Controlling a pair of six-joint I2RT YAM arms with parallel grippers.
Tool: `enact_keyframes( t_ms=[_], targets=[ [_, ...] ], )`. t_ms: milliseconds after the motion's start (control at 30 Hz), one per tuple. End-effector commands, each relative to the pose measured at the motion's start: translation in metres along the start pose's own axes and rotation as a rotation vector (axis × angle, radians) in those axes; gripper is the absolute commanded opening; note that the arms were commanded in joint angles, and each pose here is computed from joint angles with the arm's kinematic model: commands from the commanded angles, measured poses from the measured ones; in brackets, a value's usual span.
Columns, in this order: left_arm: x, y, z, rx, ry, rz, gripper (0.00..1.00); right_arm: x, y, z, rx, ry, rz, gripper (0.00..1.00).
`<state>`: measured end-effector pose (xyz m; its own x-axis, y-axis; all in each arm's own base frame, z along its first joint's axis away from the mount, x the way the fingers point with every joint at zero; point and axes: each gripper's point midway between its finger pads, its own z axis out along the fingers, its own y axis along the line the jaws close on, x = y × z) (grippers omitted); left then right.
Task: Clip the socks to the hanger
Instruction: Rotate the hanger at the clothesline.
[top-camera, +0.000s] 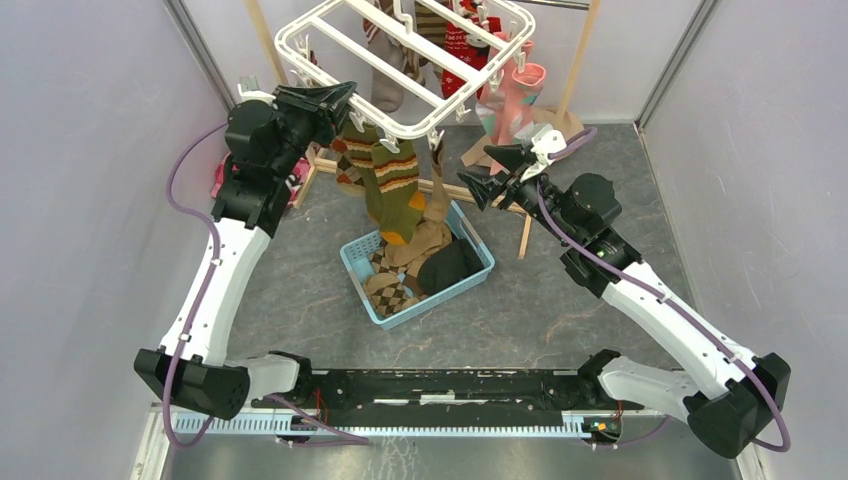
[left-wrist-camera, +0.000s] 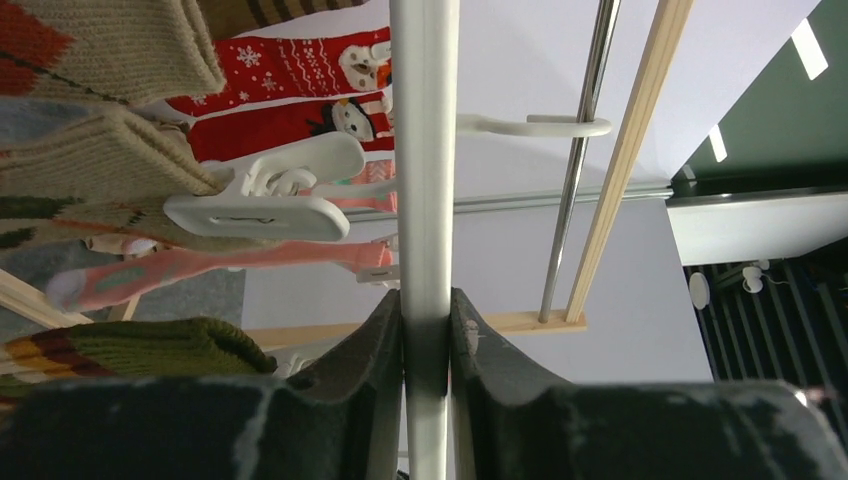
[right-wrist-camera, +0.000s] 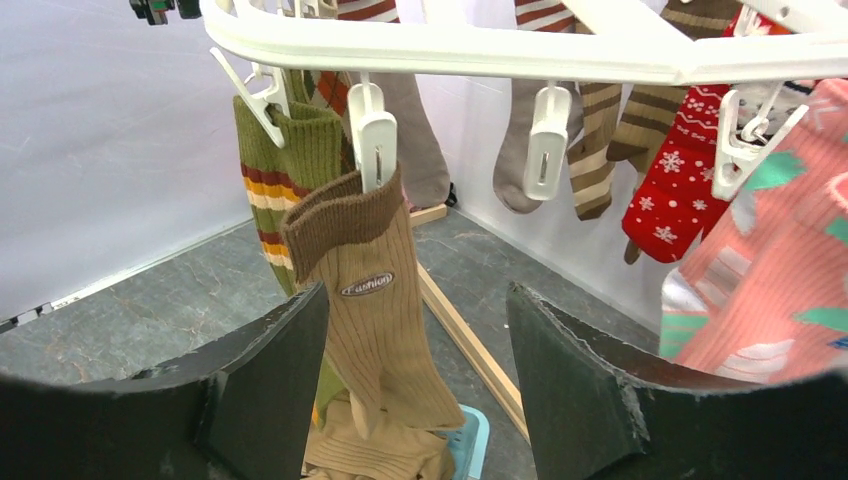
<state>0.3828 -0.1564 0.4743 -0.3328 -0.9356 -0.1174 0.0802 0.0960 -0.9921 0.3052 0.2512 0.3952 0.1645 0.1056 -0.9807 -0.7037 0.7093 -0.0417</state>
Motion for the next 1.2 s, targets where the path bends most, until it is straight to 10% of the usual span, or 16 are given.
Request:
enact_keyframes(
  t_ms=[0, 833, 1167],
  targets=[
    [-0.026, -0.021, -0.003, 0.064, -0.067, 0.044, 0.31, -0.013, -0.004, -0.009, 0.019, -0.039, -0.039, 0.72],
    [-0.141, -0.022, -0.018, 0.044, -0.269, 0.333, 0.66, -0.017, 0.021, -0.012, -0.122, -0.072, -0.058, 0.75],
    [-0.077, -0.051, -0.069, 0.312, -0.097, 0.773, 0.78, -0.009, 0.030, -0.012, -0.182, -0.068, -0.091, 0.75]
  ],
)
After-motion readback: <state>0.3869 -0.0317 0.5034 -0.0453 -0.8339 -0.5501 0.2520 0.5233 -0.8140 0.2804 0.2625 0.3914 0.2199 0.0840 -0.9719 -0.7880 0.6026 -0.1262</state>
